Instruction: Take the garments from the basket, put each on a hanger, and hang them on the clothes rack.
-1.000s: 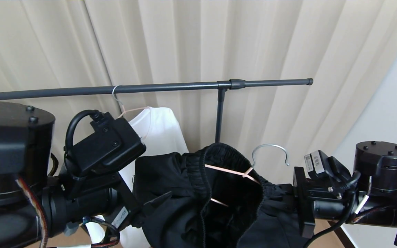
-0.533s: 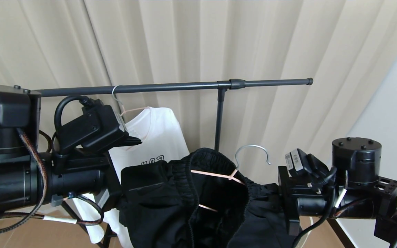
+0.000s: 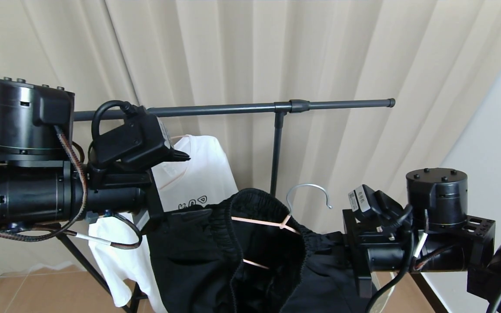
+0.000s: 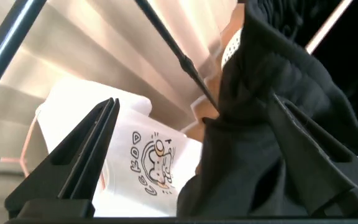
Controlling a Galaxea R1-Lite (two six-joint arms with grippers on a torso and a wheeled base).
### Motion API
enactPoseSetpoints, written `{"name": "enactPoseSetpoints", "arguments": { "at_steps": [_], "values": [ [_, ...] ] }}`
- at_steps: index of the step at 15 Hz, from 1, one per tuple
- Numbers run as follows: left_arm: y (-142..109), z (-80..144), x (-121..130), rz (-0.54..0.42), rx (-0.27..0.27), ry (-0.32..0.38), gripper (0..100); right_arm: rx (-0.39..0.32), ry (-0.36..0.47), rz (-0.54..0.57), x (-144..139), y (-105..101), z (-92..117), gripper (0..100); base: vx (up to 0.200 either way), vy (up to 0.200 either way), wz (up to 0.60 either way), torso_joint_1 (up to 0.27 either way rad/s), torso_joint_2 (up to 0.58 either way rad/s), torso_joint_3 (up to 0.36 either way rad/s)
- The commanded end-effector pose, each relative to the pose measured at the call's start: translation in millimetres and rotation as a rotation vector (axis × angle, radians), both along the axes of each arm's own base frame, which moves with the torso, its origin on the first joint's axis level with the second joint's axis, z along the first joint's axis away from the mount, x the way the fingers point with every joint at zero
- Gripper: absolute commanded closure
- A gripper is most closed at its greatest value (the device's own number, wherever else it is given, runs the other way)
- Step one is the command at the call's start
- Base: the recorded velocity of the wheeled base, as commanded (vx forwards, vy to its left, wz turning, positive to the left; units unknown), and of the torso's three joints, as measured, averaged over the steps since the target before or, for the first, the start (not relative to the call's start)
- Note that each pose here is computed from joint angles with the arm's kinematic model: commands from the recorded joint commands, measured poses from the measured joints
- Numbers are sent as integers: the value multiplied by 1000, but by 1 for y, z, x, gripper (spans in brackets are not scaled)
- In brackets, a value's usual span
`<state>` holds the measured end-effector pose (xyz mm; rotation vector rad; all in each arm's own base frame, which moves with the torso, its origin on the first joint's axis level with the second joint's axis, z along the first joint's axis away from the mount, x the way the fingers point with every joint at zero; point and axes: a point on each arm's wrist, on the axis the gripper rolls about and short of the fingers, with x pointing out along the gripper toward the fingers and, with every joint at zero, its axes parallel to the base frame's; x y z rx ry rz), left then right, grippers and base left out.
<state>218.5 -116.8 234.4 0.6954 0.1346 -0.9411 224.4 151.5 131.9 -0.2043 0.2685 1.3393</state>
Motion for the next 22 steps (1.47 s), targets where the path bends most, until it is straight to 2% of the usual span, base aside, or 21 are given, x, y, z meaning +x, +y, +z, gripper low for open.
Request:
{"name": "enactPoseSetpoints", "arguments": {
  "at_steps": [1,4,7,22],
  "values": [
    [-5,-8,7,-33,12,26,0,7,-13,8,-5,0,8,100,0,0,0,0,0,0],
    [-15,-10,2,-105,4,35,0,9,-16,6,-7,-1,10,100,0,0,0,0,0,0],
    [-15,-14,-4,-172,3,109,0,7,-12,6,-7,-2,10,100,0,0,0,0,0,0],
    [-24,-34,0,-225,21,195,0,36,-57,119,-44,6,22,100,0,0,0,0,0,0]
  ]
}}
